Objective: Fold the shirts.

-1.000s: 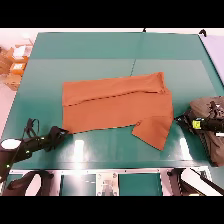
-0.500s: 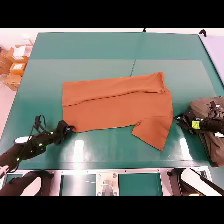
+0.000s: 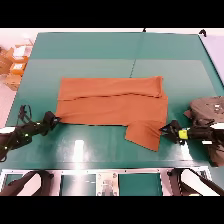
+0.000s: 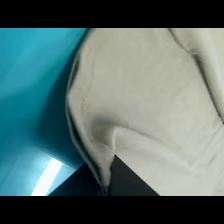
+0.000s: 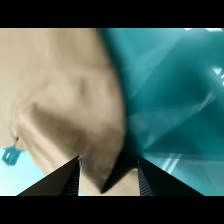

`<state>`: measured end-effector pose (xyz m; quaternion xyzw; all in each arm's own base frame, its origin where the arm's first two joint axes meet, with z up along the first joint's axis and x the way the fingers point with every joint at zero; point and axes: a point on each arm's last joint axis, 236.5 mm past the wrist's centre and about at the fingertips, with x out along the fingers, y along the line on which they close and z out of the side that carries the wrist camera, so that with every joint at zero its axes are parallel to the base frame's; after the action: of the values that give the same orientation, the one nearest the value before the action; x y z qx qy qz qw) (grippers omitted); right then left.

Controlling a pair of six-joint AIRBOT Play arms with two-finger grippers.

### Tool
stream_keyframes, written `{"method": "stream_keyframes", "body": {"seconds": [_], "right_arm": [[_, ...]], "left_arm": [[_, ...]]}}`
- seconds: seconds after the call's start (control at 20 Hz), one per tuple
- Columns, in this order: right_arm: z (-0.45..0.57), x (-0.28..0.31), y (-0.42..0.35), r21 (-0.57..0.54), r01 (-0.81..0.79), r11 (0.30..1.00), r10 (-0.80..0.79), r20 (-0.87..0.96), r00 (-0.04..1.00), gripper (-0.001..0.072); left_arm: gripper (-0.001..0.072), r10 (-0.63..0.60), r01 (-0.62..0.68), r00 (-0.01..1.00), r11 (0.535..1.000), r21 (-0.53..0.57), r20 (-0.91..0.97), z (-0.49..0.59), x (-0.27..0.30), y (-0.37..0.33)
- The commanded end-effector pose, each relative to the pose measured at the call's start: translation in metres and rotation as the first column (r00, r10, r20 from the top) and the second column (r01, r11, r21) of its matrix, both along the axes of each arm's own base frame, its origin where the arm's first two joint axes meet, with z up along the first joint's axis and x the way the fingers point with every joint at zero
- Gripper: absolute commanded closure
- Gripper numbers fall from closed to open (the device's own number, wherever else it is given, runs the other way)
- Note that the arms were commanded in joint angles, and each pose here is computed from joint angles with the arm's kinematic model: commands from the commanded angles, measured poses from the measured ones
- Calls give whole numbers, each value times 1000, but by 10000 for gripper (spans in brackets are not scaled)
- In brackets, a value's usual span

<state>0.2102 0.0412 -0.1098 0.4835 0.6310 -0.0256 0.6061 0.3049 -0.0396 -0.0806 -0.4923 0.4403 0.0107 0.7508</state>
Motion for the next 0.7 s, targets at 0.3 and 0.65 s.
{"method": "stream_keyframes", "body": {"seconds": [0.3, 0.65], "right_arm": [[11, 22, 48, 53, -83, 995, 75, 136, 988, 691], [22, -19, -7, -216, -167, 962, 168, -12, 986, 694]], "left_arm": [[682, -159, 159, 987, 987, 14, 9, 18, -4, -11], [683, -341, 472, 807, 863, 180, -481, 20, -86, 45]]}}
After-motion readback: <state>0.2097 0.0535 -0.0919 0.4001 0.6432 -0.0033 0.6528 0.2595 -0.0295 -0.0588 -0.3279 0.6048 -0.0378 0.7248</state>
